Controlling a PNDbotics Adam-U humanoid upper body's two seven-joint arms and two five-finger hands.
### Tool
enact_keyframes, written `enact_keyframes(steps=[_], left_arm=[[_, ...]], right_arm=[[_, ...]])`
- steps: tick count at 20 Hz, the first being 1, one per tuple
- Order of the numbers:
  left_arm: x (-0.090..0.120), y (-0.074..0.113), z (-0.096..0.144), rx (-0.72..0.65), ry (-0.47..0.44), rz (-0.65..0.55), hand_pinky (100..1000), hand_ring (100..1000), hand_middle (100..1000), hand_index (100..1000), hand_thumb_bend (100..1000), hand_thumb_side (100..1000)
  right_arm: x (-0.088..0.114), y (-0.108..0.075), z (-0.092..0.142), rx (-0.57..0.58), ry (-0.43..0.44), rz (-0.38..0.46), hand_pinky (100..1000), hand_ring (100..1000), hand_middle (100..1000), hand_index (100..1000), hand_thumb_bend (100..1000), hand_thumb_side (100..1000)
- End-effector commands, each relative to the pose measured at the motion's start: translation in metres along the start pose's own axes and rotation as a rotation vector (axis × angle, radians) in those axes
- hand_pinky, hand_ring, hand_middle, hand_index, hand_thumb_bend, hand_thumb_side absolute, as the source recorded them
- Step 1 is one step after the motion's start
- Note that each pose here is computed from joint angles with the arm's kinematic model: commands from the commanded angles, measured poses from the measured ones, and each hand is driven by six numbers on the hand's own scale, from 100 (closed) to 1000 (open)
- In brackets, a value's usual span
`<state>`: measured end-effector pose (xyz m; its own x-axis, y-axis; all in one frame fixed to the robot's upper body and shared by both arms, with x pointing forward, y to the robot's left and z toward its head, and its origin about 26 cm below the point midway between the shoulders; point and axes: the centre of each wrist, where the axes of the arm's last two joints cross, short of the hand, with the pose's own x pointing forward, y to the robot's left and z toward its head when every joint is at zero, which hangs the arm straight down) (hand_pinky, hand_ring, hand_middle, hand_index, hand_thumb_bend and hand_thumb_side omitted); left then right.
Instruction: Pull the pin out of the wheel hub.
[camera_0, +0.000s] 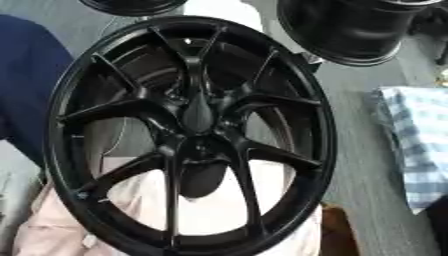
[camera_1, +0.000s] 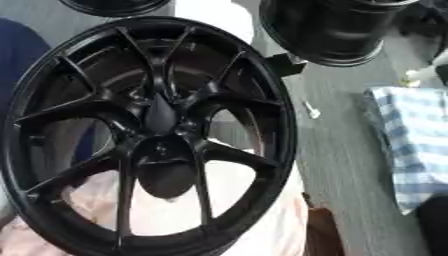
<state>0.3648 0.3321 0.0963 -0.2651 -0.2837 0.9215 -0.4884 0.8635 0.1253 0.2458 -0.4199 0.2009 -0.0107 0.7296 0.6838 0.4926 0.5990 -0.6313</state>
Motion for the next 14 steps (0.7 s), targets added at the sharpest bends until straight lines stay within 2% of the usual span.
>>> enact_keyframes(steps=[1,6,8,9,10,11,12,14], left_arm=[[0.012,0.005,-0.008,0.018,-0.039,0.008,598,669,597,706,100,768],[0.012,0.004,-0.008,0.019,-0.037,0.015,598,669,597,706,100,768],[0.012,0.003,-0.008,0.018,-0.036,0.018,598,669,597,706,100,767],[0.012,0.003,-0.008,0.018,-0.036,0.018,598,669,597,706,100,768],[0.012,0.002,-0.008,0.018,-0.036,0.019,598,669,597,706,100,768],[0.012,0.002,-0.008,0.018,-0.035,0.019,598,669,597,706,100,768],[0.012,0.002,-0.008,0.018,-0.035,0.019,598,670,597,706,100,770],[0.012,0.003,-0.008,0.018,-0.035,0.019,598,670,597,706,100,768]], right_arm=[[-0.013,0.01,0.018,-0.124,0.091,0.025,634,575,279,453,339,100],[-0.054,0.048,0.048,-0.155,0.299,0.051,667,614,348,503,352,100],[-0.066,0.06,0.055,-0.145,0.346,0.054,687,661,433,577,372,100],[-0.071,0.065,0.058,-0.14,0.363,0.054,712,709,534,653,427,100],[-0.075,0.069,0.061,-0.13,0.376,0.055,725,733,583,697,491,120],[-0.08,0.072,0.064,-0.12,0.385,0.058,748,783,687,786,648,223],[-0.084,0.074,0.066,-0.106,0.394,0.061,763,822,769,839,602,326],[-0.09,0.074,0.067,-0.11,0.413,0.071,774,858,835,886,505,813]])
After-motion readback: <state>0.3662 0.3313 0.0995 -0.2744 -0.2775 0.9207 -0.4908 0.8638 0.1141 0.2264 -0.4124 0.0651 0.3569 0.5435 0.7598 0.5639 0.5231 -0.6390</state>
